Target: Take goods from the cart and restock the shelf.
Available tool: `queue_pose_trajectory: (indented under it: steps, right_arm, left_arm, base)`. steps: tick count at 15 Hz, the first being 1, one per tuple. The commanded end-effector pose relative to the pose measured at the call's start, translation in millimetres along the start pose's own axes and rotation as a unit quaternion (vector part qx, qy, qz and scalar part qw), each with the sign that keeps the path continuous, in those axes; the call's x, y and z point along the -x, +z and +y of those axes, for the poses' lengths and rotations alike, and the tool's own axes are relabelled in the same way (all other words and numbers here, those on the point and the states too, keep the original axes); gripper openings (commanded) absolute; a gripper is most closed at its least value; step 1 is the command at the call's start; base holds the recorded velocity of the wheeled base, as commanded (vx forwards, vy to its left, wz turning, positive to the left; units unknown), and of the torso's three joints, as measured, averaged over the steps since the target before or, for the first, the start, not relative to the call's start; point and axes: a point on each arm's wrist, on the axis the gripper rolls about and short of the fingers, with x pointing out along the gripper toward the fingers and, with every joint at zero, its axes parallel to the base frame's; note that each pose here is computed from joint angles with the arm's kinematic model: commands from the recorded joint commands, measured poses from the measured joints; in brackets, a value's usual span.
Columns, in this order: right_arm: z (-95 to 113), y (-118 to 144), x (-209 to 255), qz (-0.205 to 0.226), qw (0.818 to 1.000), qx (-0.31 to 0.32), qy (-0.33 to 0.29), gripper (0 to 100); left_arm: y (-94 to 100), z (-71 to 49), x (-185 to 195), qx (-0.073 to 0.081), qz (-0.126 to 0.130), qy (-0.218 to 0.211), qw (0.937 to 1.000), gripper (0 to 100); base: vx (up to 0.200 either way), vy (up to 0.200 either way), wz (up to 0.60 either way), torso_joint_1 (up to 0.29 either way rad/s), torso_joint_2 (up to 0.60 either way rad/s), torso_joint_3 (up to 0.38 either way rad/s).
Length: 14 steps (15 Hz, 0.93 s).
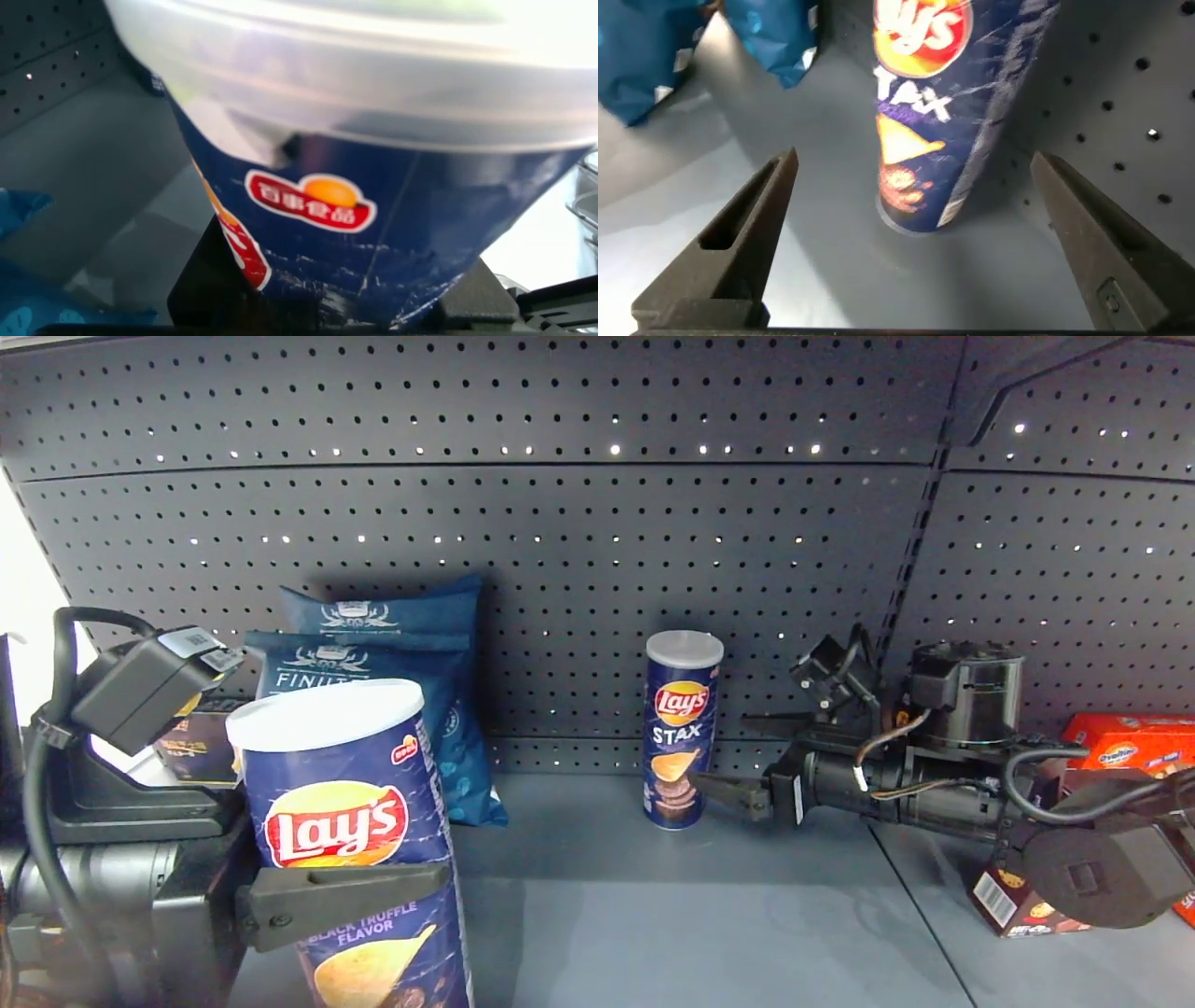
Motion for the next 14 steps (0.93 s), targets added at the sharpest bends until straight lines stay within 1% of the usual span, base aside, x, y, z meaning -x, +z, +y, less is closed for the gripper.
queue_pose_trajectory:
  steps: [1, 4, 8, 12, 14]
  right_arm:
    - [-2.0, -0.2, -5.5, -0.001, 1.0, 0.0, 0.002, 100]
    - [-3.7, 0.1, -6.3, -0.018, 0.999, 0.004, 0.029, 100]
    - [-9.6, -2.2, -10.6, -0.017, 1.0, 0.002, 0.023, 100]
    - [-19.0, 2.5, -21.2, -0.027, 0.999, 0.007, 0.015, 100]
    - [-19.7, -3.3, -25.3, -0.02, 1.0, 0.005, 0.017, 100]
  left_arm:
    - [-3.2, -2.2, 1.8, 0.0, 0.0, -0.001, 1.0, 0]
    - [-4.7, -3.4, 3.0, 0.0, 0.0, 0.0, 1.0, 0]
    - [-6.2, -3.5, 3.1, 0.002, 0.001, -0.001, 1.0, 0]
    - [-6.6, -3.5, 3.0, 0.002, 0.002, -0.001, 1.0, 0]
    - [-6.8, -3.5, 3.0, 0.003, 0.002, -0.001, 1.0, 0]
  base:
    - [0.0, 0.0, 0.0, 0.0, 0.0, 0.0]
    - [0.0, 0.0, 0.0, 0.0, 0.0, 0.0]
    - [0.0, 0.0, 0.0, 0.0, 0.0, 0.0]
    - [0.0, 0.0, 0.0, 0.0, 0.0, 0.0]
    - [0.0, 0.0, 0.0, 0.0, 0.0, 0.0]
